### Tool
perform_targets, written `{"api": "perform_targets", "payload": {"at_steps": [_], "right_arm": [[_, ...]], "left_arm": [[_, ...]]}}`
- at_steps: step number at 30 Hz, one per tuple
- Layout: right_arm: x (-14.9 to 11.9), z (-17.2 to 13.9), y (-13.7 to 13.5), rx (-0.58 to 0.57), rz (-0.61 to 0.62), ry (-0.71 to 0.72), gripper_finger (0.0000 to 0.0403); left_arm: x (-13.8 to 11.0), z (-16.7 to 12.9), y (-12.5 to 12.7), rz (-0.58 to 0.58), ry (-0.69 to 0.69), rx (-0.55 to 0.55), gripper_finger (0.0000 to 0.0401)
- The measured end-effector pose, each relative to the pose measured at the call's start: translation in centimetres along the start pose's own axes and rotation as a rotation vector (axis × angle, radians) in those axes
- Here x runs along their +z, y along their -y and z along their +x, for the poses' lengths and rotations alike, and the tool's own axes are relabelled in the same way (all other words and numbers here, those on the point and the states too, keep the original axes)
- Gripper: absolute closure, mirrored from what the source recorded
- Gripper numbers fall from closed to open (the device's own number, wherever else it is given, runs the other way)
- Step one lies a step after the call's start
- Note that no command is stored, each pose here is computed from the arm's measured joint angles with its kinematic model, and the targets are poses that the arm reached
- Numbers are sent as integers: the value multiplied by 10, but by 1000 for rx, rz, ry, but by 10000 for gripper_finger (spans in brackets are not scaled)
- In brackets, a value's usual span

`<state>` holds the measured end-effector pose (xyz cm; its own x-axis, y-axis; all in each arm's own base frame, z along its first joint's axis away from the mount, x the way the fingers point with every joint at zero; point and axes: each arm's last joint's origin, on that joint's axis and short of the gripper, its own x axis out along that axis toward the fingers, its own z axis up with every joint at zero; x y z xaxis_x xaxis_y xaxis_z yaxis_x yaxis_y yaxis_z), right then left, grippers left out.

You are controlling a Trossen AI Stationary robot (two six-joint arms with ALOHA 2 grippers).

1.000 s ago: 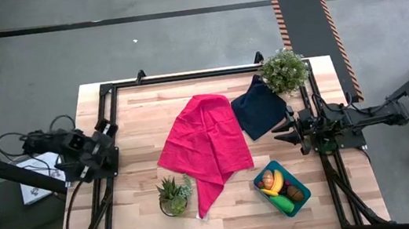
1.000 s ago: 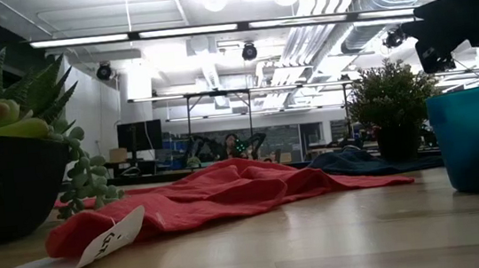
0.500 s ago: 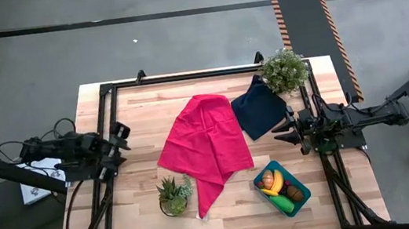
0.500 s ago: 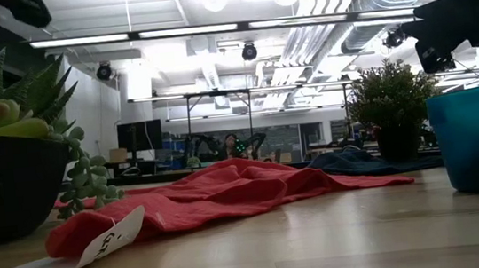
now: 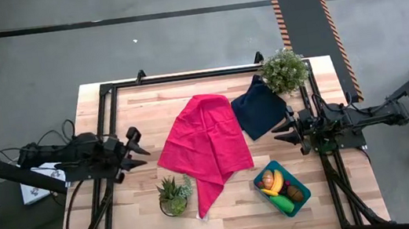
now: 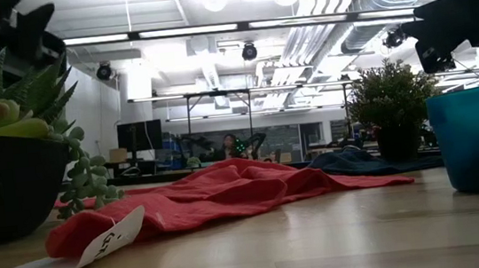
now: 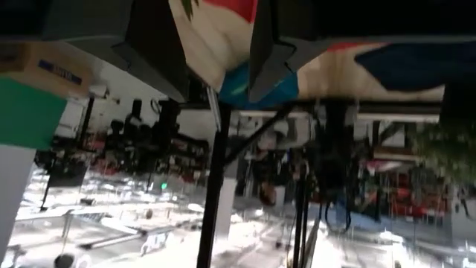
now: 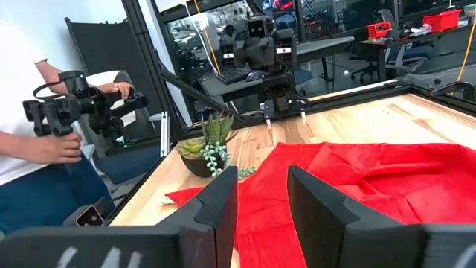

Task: Pick and placing Produce into tupperware
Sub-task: Return to Home Position

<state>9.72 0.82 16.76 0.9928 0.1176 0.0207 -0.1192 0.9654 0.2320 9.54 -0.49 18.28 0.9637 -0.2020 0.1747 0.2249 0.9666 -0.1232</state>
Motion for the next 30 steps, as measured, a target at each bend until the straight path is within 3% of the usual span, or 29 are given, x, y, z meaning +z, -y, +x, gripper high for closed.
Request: {"api": "perform_targets", "payload": {"at_steps": [8, 30], "right_arm": [[0, 0, 0, 0, 0, 0, 293], [0, 0, 0, 0, 0, 0, 293]], "left_arm": [[-13, -1, -2, -44, -129, 23, 272], [-11, -1, -6, -20, -115, 89, 272]]}}
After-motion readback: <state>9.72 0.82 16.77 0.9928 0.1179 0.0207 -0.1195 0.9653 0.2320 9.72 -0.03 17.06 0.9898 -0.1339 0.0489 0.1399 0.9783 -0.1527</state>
